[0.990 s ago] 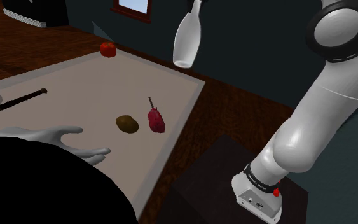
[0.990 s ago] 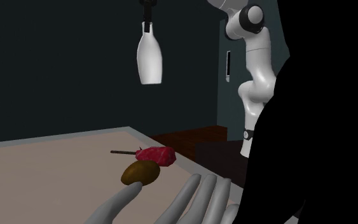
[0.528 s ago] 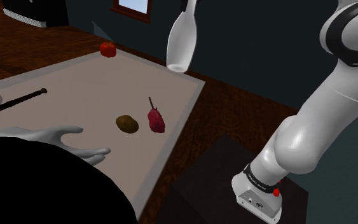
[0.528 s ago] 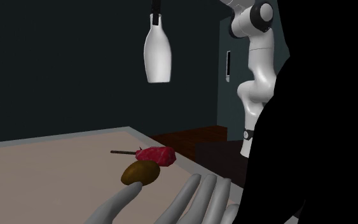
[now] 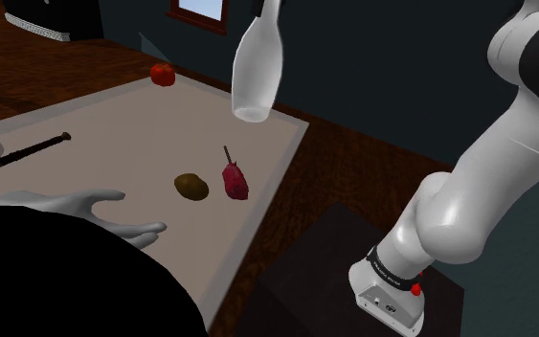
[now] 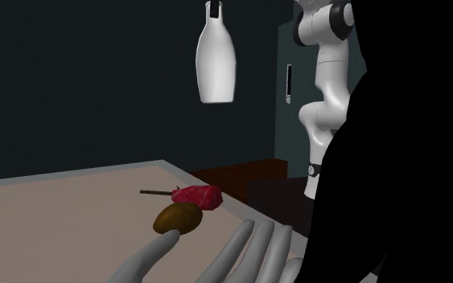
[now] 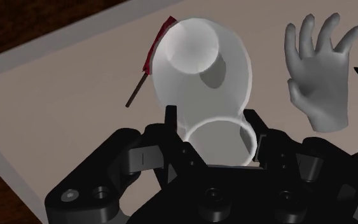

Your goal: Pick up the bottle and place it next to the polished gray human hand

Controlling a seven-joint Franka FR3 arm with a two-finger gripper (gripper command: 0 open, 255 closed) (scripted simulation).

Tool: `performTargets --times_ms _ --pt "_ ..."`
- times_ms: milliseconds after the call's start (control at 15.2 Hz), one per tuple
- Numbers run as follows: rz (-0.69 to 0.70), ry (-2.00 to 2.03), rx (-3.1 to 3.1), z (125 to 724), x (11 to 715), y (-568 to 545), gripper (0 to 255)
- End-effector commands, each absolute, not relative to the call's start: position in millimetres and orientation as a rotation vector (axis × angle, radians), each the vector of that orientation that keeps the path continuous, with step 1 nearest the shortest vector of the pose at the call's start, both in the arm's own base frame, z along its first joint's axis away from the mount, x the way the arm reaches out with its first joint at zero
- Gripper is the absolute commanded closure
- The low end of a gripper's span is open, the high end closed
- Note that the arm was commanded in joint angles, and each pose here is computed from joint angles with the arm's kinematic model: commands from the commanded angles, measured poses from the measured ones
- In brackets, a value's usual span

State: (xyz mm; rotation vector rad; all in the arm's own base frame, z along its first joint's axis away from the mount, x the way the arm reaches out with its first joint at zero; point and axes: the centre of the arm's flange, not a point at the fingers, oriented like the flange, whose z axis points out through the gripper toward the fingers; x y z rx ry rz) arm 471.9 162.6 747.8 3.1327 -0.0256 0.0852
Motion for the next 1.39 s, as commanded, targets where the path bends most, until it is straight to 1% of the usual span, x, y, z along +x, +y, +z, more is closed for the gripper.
performTargets --times_ms 0,462,1320 --pt "0.085 -0.029 3.133 748.2 460.5 185.9 255" --pt "0.085 -0.029 3.133 748.8 426.6 272.2 255" --pt "0.085 -0.029 3.133 680.2 426.6 272.2 255"
